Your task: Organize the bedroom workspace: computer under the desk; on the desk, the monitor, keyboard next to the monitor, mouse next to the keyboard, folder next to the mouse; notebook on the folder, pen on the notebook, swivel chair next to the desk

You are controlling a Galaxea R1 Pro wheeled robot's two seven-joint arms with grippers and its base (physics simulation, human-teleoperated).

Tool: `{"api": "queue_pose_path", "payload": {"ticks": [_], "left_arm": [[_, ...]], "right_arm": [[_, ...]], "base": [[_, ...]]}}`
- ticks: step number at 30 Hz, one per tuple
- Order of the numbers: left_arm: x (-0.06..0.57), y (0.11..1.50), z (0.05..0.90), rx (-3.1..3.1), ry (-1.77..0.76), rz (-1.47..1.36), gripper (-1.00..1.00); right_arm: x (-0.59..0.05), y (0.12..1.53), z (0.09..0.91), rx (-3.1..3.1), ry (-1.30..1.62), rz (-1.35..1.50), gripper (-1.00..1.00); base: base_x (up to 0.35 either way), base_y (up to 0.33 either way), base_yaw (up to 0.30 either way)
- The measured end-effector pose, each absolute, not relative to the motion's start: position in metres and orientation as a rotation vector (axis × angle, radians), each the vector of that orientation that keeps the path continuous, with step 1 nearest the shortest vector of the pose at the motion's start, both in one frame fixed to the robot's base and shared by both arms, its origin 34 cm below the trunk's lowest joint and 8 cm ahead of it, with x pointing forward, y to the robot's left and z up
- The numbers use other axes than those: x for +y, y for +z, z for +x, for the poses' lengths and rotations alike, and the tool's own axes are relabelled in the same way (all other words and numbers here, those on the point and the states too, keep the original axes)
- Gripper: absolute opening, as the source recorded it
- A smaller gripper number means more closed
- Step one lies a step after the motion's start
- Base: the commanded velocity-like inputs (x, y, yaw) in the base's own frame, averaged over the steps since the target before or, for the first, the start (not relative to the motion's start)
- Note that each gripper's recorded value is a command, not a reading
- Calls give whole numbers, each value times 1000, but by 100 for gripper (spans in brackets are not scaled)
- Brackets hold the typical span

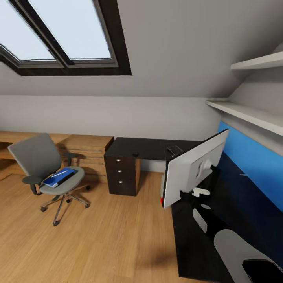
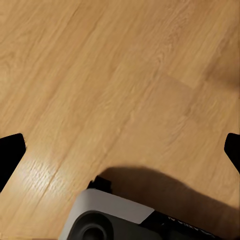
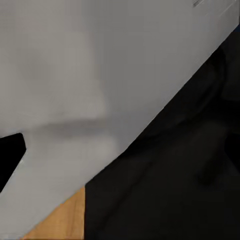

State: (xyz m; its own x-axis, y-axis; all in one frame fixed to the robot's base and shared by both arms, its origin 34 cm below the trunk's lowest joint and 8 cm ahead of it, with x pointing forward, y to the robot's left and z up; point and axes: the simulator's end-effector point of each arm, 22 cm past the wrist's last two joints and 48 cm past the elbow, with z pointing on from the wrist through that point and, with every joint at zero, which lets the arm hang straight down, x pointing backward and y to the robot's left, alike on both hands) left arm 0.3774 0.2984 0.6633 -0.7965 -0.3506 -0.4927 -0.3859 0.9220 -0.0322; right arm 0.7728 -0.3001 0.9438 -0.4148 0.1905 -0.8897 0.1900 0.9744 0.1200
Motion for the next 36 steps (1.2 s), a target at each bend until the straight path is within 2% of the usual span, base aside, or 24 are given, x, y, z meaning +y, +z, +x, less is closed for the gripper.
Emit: {"api": "queue_pose_path", "payload": {"ticks": [5,20,36], "left_arm": [[298,663,378,2574,95,-528,100],[299,666,381,2565,93,-529,100],[299,666,381,2563,92,-529,100]], "right_arm": [[-301,944,773,2007,1,269,100],[-304,956,776,1965,-2,272,100],[-302,957,776,1964,0,271,100]], "base": [[1,0,120],[0,0,-219],[0,0,-31]]}}
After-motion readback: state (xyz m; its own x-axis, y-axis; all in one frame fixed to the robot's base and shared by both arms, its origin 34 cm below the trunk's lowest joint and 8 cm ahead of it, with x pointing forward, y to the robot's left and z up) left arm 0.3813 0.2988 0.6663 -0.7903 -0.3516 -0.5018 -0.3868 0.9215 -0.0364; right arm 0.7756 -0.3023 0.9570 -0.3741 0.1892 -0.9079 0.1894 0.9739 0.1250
